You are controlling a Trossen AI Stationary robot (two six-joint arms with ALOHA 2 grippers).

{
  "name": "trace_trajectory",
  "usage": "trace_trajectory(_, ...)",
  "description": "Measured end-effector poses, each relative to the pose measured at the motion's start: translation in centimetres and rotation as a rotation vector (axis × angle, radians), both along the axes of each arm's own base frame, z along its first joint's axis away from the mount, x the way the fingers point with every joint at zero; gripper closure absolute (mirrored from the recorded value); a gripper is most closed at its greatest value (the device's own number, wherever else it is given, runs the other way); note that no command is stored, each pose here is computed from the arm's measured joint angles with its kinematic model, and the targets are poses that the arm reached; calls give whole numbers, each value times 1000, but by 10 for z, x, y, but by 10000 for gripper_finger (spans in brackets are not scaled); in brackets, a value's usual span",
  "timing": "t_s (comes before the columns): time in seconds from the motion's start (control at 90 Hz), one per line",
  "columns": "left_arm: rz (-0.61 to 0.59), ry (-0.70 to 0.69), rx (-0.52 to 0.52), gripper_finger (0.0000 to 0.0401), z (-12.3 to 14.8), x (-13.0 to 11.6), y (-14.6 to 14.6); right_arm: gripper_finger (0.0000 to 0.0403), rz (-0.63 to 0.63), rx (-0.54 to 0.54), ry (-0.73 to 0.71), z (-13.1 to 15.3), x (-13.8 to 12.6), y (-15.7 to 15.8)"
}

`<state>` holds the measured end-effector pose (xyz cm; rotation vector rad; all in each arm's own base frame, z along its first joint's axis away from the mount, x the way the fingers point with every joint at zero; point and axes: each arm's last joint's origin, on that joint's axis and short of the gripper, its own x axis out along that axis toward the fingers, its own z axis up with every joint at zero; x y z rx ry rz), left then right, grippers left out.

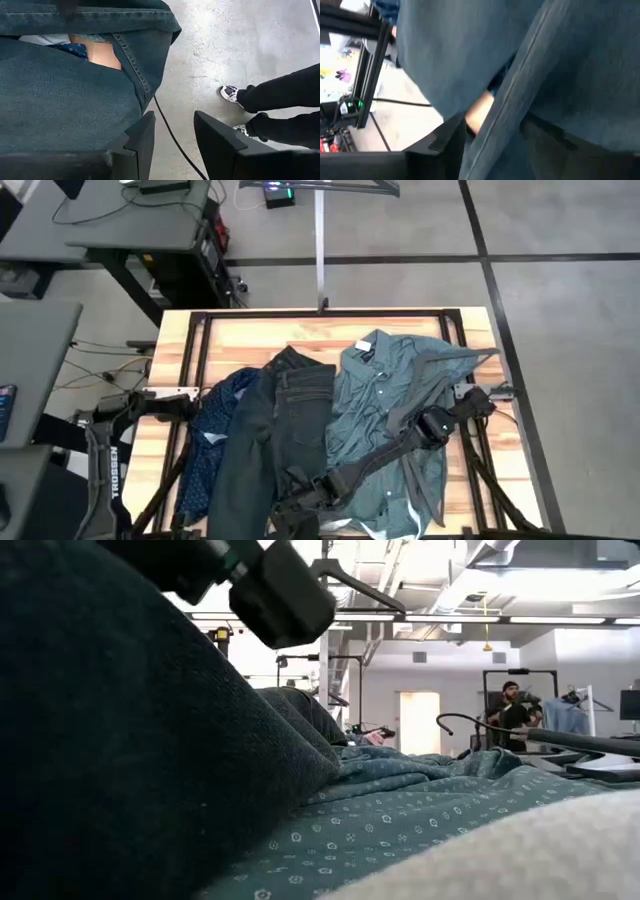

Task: Hang clothes
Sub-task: Hang the black pants on the rack

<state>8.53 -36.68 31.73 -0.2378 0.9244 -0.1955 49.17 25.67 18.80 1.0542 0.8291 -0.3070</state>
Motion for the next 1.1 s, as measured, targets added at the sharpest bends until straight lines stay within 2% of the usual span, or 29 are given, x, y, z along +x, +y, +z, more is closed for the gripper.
trace_trajectory(0.211,12,0,1,281,0,5,2,278,26,-74,34,-3,8,-23)
trace_trajectory(0.322,50,17,-3,281,5,3,9,279,97,-122,55,1,11,-40)
trace_trajectory(0.478,184,-8,-83,281,28,-1,32,275,249,-199,-63,41,10,-48)
trace_trajectory(0.622,301,-86,-114,281,49,-3,59,238,378,-334,-125,80,2,-67)
trace_trajectory(0.856,457,-88,-119,281,70,-1,103,155,472,-564,-37,138,-20,-160)
trace_trajectory(0.989,480,-96,-130,281,82,-2,123,144,516,-681,50,151,-29,-230)
trace_trajectory(1.1,478,-123,-104,281,89,-2,139,143,524,-677,83,152,-33,-291)
